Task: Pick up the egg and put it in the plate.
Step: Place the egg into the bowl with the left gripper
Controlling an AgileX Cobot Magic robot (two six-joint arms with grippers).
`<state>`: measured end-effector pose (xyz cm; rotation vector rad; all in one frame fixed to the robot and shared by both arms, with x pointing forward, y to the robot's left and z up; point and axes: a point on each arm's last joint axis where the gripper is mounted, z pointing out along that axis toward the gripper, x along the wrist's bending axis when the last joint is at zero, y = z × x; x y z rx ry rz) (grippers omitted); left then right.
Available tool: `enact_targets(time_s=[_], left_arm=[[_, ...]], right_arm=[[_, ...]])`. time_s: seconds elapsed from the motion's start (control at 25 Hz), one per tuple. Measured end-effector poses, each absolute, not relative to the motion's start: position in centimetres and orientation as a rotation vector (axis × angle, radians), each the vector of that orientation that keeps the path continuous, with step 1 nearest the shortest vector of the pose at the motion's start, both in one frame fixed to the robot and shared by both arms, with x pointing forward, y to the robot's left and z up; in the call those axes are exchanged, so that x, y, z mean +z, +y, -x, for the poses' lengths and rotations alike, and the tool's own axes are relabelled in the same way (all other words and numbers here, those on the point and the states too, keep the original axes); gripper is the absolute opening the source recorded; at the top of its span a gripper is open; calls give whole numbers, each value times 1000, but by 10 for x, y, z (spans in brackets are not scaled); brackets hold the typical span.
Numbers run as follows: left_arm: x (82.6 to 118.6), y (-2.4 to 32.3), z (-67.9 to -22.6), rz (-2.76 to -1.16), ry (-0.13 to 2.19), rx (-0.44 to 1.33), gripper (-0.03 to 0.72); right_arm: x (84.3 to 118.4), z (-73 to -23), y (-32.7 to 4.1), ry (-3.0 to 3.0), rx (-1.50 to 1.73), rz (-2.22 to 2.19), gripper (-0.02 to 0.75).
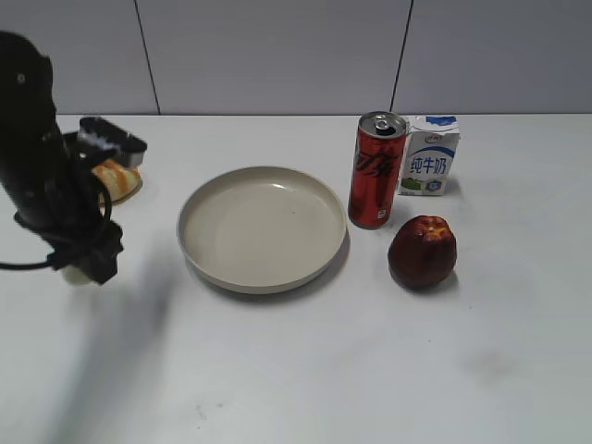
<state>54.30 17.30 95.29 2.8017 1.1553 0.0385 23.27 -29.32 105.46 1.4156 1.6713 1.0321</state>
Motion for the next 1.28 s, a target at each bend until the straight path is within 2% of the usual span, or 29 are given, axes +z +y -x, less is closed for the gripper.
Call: enact_targets(time_s=[0.24,0.36,0.72,1.0,1.08,1.16,1.28], left_arm=[[1008,142,-584,-2467,1140,183,447],[1017,120,-594,-2378,1103,206,447],[958,49,-591,-2409,966,206,447],[919,29,-582,-2479,954,128,447],[919,28,-581,-2476,961,116,510],[919,28,-581,-2469,966,113,622],[922,28,-580,-2466,966,109,655]], right_arm=[[1055,-233,-293,1671,1032,-1416,447],[1055,-233,-293,1671,1032,-1416,447],[1055,-233,-293,1671,1032,-1416,447],[1055,-233,-293,1671,1032,-1416,447],[1055,-233,-293,1671,1032,-1416,447],[1055,-233,-293,1671,1032,-1416,447],[1055,-233,-293,1671,1032,-1416,447]])
